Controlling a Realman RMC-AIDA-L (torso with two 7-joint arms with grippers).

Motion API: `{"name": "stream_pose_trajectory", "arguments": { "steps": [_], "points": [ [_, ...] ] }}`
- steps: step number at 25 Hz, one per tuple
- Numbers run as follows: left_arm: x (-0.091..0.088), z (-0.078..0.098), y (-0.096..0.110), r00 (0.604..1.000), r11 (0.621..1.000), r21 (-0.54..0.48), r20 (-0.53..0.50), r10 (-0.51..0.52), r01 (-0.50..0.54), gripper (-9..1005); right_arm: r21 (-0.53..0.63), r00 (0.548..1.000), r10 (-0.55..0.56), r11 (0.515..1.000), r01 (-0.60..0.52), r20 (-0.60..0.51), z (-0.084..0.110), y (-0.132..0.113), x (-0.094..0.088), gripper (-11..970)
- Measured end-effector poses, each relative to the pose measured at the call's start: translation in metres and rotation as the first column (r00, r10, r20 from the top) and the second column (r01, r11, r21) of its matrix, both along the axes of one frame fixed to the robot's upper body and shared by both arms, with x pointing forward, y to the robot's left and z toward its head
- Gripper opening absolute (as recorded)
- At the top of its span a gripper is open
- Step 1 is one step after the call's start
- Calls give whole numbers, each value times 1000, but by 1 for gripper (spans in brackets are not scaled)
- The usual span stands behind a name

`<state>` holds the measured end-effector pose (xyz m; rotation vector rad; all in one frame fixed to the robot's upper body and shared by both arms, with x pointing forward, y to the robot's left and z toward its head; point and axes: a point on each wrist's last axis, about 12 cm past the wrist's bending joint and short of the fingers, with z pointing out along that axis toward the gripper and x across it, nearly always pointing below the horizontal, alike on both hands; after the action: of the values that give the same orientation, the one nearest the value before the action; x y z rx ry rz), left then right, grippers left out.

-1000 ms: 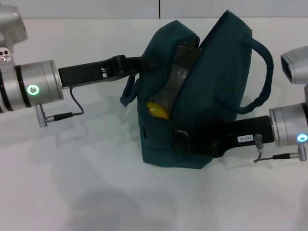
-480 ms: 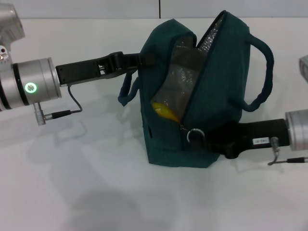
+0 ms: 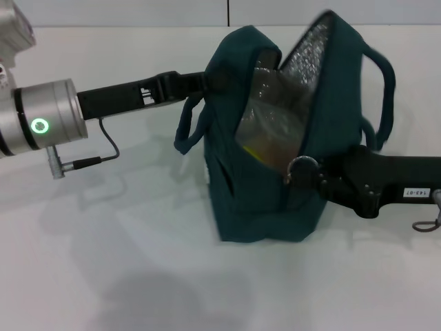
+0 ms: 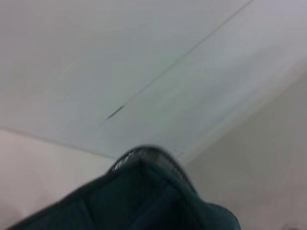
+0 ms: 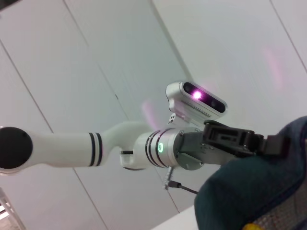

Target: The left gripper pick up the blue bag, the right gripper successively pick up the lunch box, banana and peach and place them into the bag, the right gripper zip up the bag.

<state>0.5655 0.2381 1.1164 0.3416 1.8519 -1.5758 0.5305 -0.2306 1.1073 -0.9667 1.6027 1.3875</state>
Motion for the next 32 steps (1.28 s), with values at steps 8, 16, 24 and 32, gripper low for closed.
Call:
{"name": "stream_pose_trajectory", "arguments": {
  "steps": [8, 16, 24, 32],
  "points": [
    [-11, 1, 9, 992, 995, -90, 117, 42, -32, 72, -11, 999, 26, 1000, -26, 28, 5, 10, 8, 12],
    [-21, -4, 24, 978, 988, -117, 170, 119, -100, 237, -23, 1000, 23, 999, -22, 21, 5, 12, 11, 12],
    [-60, -12, 46, 914, 989, -121, 385, 128, -87, 628, -23, 999, 45, 999, -45, 29, 10, 19, 17, 12],
    [-108, -56, 40, 871, 992, -46, 475, 126, -118, 888, -13, 995, 73, 997, -72, 65, 30, 36, 36, 12]
  ]
}}
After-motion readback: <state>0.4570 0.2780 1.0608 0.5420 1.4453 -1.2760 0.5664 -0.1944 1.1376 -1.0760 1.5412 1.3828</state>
